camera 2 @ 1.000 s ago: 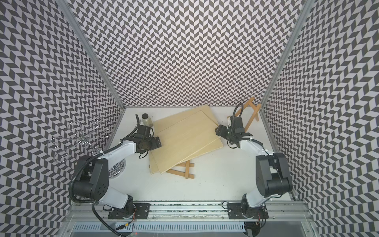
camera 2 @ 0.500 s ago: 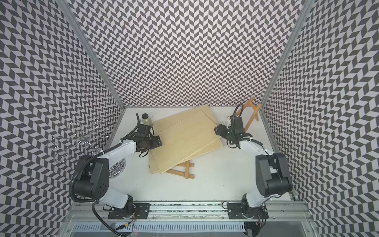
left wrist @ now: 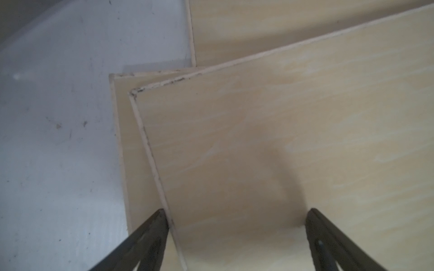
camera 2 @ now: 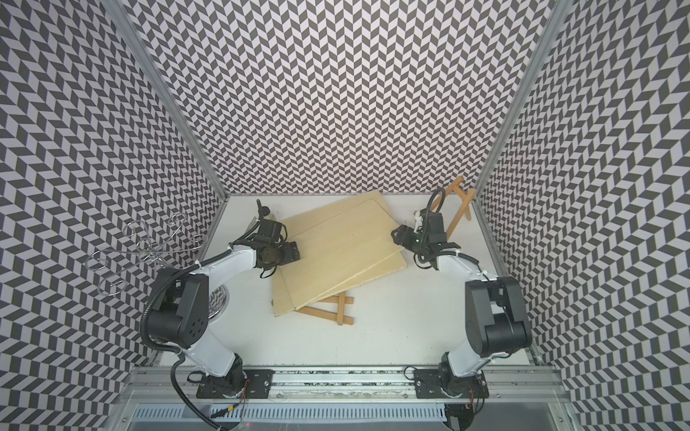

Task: Assemble the easel
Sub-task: Pick up the drawing board.

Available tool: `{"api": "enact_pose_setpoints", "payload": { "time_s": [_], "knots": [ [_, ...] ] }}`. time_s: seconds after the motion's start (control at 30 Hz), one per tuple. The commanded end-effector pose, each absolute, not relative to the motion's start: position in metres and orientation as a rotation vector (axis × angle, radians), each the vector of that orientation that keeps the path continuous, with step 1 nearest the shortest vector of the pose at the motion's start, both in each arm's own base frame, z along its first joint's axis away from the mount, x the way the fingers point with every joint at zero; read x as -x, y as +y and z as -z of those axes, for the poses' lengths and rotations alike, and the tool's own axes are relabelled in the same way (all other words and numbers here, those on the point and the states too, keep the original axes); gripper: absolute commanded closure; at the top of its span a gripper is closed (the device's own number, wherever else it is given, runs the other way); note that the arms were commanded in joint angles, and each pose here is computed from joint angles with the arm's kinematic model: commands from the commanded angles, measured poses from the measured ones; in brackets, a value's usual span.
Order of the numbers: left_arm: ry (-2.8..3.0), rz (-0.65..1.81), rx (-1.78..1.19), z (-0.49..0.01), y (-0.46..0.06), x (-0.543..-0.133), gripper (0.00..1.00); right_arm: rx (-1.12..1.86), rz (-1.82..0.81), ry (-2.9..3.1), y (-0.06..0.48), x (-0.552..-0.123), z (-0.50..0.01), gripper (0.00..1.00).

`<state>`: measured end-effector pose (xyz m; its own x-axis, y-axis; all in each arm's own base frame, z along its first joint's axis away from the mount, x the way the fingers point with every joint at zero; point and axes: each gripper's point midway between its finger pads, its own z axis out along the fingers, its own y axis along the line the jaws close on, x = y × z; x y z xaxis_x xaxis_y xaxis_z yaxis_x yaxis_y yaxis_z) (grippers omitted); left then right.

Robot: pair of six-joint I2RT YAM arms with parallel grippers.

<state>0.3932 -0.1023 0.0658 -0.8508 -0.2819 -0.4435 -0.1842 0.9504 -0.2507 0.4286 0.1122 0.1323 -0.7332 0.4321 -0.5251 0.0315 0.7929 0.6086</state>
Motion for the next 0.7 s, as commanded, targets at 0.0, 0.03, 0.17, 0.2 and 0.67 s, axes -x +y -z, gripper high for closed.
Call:
{"api": "enact_pose_setpoints", "payload": {
  "time_s": [0.0, 0.03, 0.17, 0.2, 0.67],
  "knots": [
    [2.61, 0.417, 0.234, -0.066, -0.141, -0.401, 0.11, -0.295, -0.817, 2.167, 0.114, -0.445, -0.161, 0.3],
    [2.615, 0.415, 0.229, -0.064, -0.142, -0.401, 0.12, -0.304, -0.832, 2.155, 0.112, -0.448, -0.163, 0.32],
    [2.63, 0.399, 0.227, -0.057, -0.144, -0.402, 0.15, -0.287, -0.902, 2.097, 0.109, -0.452, -0.172, 0.42],
    [2.634, 0.392, 0.226, -0.055, -0.143, -0.403, 0.16, -0.273, -0.93, 2.081, 0.111, -0.451, -0.174, 0.44],
    [2.689, 0.352, 0.197, -0.029, -0.147, -0.396, 0.19, -0.292, -1.196, 1.97, 0.122, -0.434, -0.171, 0.53]
  ]
}}
